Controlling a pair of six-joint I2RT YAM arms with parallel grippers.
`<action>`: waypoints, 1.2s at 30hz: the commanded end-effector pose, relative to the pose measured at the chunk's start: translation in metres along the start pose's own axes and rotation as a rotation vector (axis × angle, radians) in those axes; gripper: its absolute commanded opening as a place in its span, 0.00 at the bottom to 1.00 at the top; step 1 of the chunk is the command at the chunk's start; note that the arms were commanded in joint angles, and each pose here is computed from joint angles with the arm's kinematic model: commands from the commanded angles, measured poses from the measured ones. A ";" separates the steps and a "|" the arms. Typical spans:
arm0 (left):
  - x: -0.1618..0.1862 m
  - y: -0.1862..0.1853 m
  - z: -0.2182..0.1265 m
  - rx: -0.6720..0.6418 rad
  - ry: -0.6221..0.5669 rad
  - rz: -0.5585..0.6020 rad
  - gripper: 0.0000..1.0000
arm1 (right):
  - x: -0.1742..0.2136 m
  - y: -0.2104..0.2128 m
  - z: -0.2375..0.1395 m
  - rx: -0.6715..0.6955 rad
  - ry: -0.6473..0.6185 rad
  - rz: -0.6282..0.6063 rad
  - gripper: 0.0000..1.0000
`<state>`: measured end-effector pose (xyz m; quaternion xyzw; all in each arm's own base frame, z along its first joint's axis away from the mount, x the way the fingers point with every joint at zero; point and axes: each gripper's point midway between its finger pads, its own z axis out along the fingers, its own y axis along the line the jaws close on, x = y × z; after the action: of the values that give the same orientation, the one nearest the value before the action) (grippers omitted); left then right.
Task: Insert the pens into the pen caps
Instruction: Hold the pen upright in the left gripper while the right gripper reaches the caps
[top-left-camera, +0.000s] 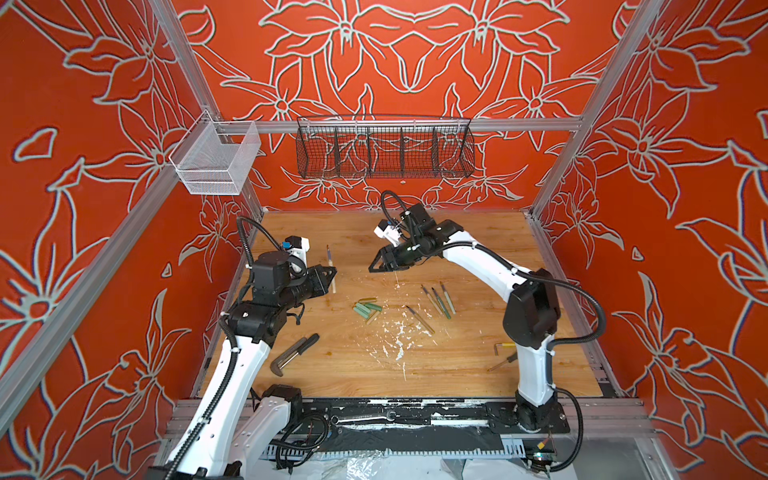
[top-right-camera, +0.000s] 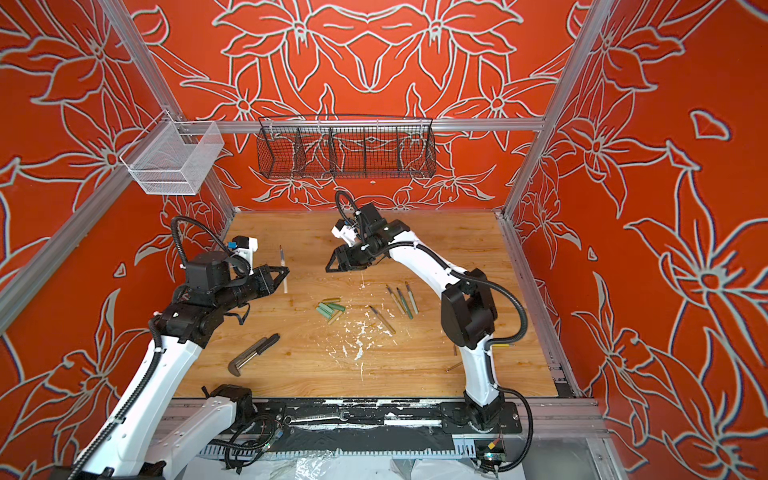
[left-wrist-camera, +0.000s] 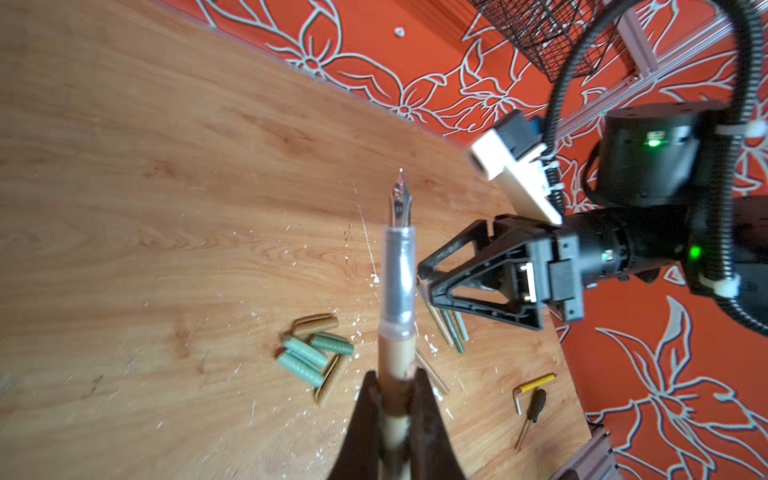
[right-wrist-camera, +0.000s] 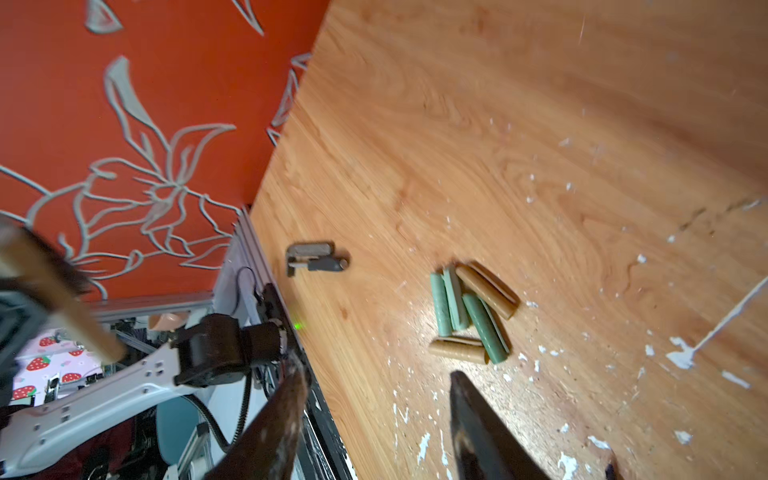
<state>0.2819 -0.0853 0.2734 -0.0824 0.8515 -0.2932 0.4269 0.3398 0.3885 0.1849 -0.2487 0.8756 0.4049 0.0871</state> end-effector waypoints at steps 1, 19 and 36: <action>0.024 0.025 -0.012 -0.117 0.047 -0.004 0.00 | 0.029 -0.017 0.021 0.098 0.136 -0.004 0.58; 0.054 0.037 -0.035 -0.153 0.055 0.050 0.00 | 0.058 -0.031 0.098 0.244 0.356 -0.048 0.26; 0.051 0.040 -0.039 -0.184 0.043 0.073 0.00 | 0.071 -0.036 0.124 0.246 0.429 -0.065 0.26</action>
<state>0.2225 -0.0608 0.2280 -0.0849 0.8879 -0.2138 0.3985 0.2978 0.4341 0.0559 -0.3275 0.9132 0.2373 -0.0501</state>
